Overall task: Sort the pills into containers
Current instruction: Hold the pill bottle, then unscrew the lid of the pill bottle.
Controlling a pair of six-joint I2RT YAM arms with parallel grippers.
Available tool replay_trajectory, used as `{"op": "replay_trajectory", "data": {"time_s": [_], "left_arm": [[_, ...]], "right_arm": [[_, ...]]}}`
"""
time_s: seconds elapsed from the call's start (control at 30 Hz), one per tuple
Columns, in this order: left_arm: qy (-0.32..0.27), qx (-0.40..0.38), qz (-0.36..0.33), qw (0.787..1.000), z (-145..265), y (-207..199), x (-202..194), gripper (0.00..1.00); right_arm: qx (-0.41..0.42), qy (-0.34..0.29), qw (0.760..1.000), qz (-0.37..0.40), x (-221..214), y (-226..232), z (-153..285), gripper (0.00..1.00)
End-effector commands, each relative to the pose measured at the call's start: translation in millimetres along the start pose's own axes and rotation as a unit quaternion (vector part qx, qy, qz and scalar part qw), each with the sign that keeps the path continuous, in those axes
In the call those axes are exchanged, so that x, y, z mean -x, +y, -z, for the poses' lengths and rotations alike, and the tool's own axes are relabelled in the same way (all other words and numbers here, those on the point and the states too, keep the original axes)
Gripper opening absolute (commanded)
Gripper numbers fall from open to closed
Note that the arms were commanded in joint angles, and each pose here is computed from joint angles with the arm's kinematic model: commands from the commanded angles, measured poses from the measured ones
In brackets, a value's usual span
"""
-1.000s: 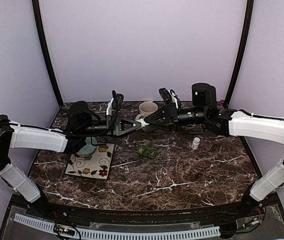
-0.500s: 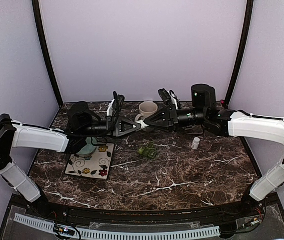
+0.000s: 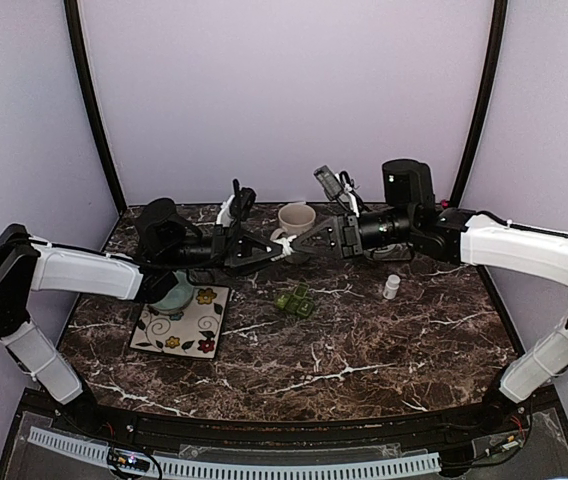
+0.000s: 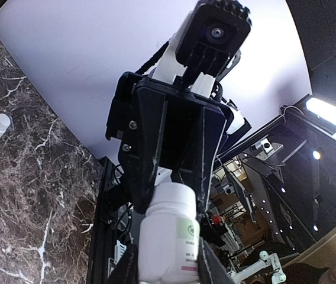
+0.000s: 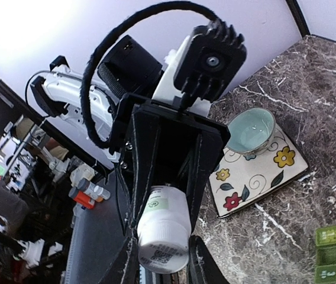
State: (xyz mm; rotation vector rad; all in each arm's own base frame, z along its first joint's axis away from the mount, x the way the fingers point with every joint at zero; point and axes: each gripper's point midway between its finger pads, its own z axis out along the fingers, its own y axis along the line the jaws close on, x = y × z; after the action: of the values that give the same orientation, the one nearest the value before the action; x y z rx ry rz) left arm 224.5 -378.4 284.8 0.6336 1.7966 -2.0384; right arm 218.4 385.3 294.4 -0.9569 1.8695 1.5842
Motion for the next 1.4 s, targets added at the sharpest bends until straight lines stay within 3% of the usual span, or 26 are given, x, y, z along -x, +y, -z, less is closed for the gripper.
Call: {"op": "replay_trajectory", "data": {"time_s": [0.0,0.43,0.8,0.9,1.03,1.13,1.23,1.37], "left_arm": [[0.002,-0.079,-0.043,0.996,-2.9,-53.0,16.8,0.00],[0.040,-0.118,-0.025,0.992,-5.9,-72.7,16.6,0.00],[0.074,-0.149,-0.012,0.986,-6.0,-77.7,9.6,0.00],[0.080,-0.152,-0.013,0.985,-6.0,-78.3,8.2,0.00],[0.084,-0.150,-0.015,0.985,-6.4,-77.4,7.1,0.00],[0.086,-0.144,-0.019,0.986,-7.1,-75.3,6.8,0.00],[0.086,-0.135,-0.020,0.987,-8.5,-71.8,7.9,0.00],[0.084,-0.123,-0.025,0.988,-8.2,-67.6,8.9,0.00]], "right_arm": [[-0.045,0.021,0.995,0.085,-2.1,-5.2,2.3,0.00],[-0.212,0.062,0.945,0.241,-7.4,-18.5,-0.2,0.00],[-0.258,0.063,0.918,0.294,-10.9,-27.2,4.6,0.00],[-0.254,0.063,0.919,0.295,-9.5,-24.4,3.9,0.12],[-0.250,0.052,0.920,0.298,-4.1,-18.1,5.7,0.42],[-0.246,0.043,0.921,0.298,-0.5,-13.4,7.7,0.55],[-0.251,0.037,0.921,0.296,1.7,-11.8,11.2,0.64],[-0.253,0.021,0.923,0.291,5.2,-5.5,18.8,0.67]]}}
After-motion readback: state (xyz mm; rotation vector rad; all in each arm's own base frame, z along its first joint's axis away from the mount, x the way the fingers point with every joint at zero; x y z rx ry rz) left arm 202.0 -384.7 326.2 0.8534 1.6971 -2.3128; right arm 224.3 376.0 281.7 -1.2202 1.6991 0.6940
